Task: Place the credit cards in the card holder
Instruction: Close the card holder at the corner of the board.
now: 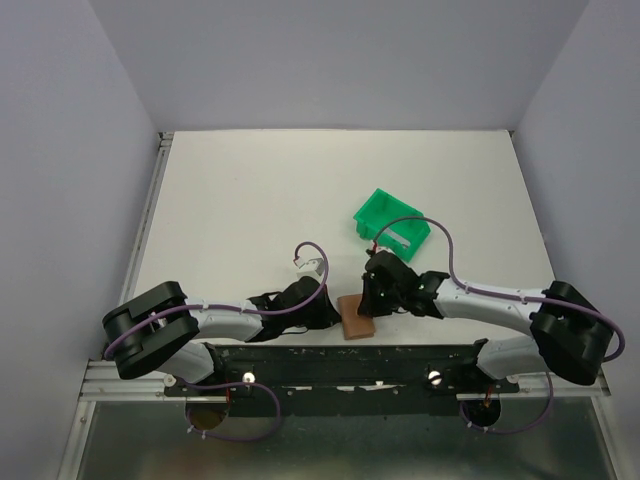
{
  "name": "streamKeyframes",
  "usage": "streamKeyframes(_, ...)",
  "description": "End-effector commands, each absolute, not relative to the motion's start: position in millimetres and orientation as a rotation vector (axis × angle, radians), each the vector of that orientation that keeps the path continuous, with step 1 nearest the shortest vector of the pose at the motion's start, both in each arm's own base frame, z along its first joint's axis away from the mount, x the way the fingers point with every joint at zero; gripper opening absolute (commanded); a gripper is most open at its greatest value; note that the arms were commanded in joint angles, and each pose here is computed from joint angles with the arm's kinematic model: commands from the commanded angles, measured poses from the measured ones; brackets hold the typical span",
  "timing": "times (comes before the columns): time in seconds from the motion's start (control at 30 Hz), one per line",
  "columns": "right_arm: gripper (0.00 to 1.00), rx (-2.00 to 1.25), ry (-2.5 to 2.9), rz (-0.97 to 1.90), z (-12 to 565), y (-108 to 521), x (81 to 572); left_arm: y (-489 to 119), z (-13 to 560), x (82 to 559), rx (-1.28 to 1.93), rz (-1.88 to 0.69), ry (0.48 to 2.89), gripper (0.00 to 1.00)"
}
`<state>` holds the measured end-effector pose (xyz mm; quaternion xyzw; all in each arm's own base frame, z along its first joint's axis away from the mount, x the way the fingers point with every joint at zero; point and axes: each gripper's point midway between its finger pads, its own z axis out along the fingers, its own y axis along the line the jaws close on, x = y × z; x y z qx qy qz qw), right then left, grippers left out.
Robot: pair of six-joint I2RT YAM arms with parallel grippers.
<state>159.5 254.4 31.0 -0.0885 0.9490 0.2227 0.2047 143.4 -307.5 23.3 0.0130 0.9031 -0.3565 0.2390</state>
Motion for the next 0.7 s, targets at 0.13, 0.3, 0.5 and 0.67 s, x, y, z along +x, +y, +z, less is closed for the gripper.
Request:
streamKeyframes(0.13, 0.14, -0.351, 2.748, 0.445, 6.4, 239.6, 139.9, -304.3, 11.1, 135.9, 0.058, -0.948, 2.522, 0.00)
streamKeyframes(0.3, 0.14, -0.381, 2.751, 0.383, 1.8, 238.0, 131.3, -304.5, 11.1, 135.4, 0.059, -0.950, 2.524, 0.00)
streamKeyframes(0.5, 0.14, -0.381, 2.752, 0.308, -5.2, 230.1, 125.5, -304.1, 12.0, 136.1, 0.058, -0.949, 2.521, 0.00)
streamKeyframes(0.67, 0.14, -0.389, 2.775, 0.226, -12.7, 221.0, 119.3, -304.7, 11.8, 135.9, 0.060, -0.949, 2.523, 0.00)
